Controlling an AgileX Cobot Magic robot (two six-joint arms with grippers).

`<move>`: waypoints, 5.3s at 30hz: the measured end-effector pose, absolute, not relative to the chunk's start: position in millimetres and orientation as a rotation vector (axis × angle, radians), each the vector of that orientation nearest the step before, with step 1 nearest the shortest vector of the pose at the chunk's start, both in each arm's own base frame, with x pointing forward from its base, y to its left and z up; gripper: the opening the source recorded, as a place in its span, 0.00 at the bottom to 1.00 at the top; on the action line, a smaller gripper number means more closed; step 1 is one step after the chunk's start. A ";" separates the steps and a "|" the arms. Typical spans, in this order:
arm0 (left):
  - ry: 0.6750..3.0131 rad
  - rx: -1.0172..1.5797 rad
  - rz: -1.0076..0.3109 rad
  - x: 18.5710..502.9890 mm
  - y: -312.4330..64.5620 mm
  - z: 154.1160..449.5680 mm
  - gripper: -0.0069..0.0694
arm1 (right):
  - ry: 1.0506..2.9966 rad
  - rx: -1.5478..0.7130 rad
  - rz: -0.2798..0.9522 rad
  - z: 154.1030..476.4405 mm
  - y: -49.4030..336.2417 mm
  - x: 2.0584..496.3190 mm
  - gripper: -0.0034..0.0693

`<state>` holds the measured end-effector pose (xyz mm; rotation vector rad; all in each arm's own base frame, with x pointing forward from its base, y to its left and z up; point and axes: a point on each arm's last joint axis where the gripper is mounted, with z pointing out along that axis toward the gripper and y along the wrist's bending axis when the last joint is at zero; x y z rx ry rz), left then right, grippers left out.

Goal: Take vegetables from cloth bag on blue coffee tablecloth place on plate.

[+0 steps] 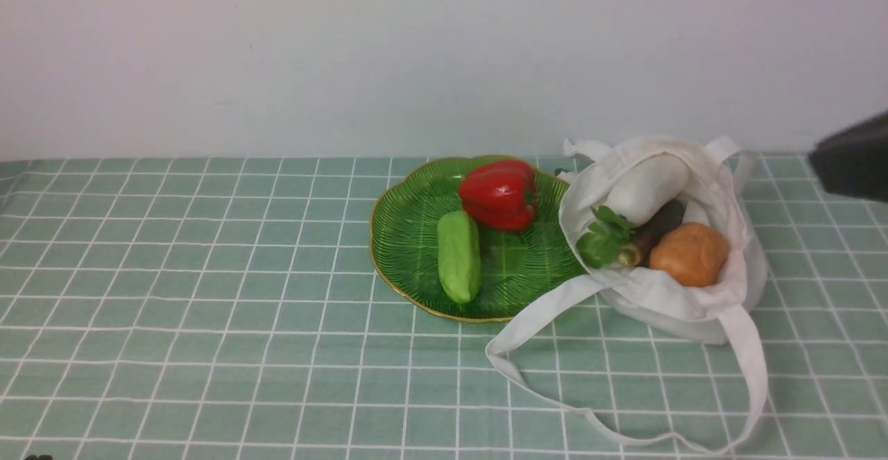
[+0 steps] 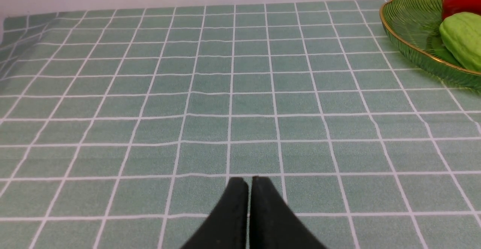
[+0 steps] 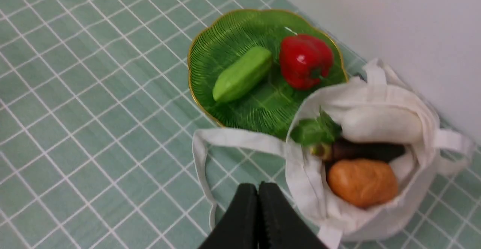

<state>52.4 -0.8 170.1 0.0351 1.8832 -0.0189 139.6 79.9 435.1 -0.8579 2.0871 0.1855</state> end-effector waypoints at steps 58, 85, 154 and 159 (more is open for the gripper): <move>1.883 0.036 -0.019 52.4 -0.8 170.1 0.08 | 1.790 -0.501 0.326 279.5 47.6 86.1 0.03; 1.883 0.036 -0.019 52.4 -0.8 170.1 0.08 | 1.675 -0.134 -0.005 187.9 4.5 56.3 0.03; 1.883 0.036 -0.019 52.4 -0.8 170.1 0.08 | 1.759 -0.137 0.058 180.9 6.8 54.9 0.03; 1.883 0.036 -0.019 52.4 -0.8 170.1 0.08 | 1.759 -0.137 0.058 180.9 6.8 54.9 0.03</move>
